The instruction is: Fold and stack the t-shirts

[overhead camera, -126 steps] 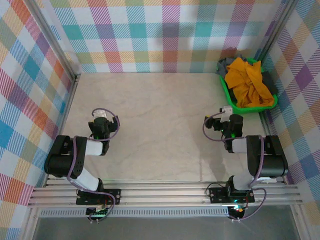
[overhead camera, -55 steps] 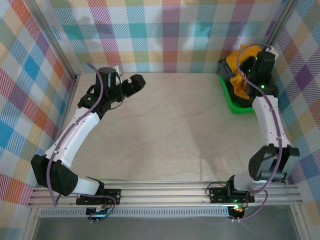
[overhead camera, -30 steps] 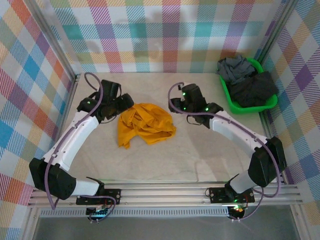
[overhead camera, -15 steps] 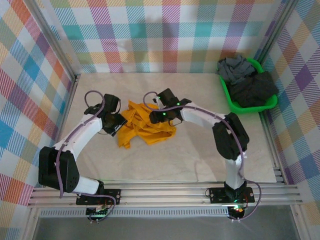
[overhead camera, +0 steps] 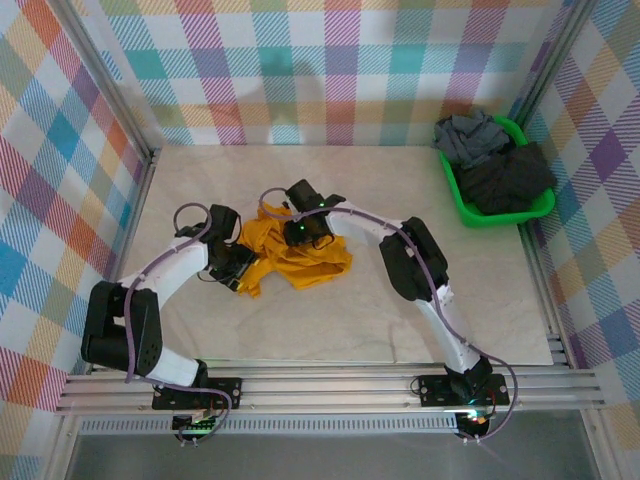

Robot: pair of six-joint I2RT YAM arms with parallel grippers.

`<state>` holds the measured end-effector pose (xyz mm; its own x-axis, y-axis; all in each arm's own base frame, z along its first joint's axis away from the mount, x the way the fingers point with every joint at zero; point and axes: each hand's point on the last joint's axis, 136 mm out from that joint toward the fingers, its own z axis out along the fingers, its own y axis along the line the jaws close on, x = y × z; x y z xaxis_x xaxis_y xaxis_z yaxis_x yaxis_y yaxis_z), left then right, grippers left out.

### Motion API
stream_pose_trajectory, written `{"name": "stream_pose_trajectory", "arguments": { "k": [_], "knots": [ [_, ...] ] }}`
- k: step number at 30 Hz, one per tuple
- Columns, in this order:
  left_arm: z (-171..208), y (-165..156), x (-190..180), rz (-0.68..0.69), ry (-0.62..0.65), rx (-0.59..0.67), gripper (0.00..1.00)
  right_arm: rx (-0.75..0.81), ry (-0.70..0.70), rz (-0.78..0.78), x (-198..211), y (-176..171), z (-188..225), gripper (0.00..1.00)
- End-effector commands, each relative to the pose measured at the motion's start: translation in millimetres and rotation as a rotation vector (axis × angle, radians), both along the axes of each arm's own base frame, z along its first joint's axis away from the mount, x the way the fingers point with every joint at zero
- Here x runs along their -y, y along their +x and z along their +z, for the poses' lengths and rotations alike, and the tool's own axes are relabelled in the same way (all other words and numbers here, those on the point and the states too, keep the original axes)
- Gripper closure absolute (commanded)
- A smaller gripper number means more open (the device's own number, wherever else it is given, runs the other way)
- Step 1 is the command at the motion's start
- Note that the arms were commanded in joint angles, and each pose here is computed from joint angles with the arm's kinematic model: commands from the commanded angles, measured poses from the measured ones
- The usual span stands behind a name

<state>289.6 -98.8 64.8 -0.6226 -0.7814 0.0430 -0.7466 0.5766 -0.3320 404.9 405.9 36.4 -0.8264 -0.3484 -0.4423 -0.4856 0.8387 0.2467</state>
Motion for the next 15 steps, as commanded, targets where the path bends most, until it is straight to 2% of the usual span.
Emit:
{"name": "stream_pose_trajectory", "arguments": {
  "k": [1,4,6,8,9,15],
  "knots": [
    [-18,-2,6,-0.025,0.001,-0.035,0.40,0.038,-0.036,-0.043,7,6,19,0.90],
    [-29,4,-3,-0.035,0.065,-0.047,0.46,0.106,0.004,-0.062,8,11,58,0.97],
    [-36,13,-7,-0.036,0.097,-0.046,0.64,0.157,0.016,-0.085,16,14,88,0.99],
    [-43,18,-13,-0.027,0.124,-0.054,0.92,0.188,0.030,-0.116,28,14,113,1.00],
    [-44,22,-18,-0.026,0.146,-0.058,1.00,0.199,0.044,-0.136,37,15,126,1.00],
    [-34,43,-48,-0.019,0.218,-0.024,1.00,0.189,0.107,-0.288,110,12,174,1.00]
  ]
}}
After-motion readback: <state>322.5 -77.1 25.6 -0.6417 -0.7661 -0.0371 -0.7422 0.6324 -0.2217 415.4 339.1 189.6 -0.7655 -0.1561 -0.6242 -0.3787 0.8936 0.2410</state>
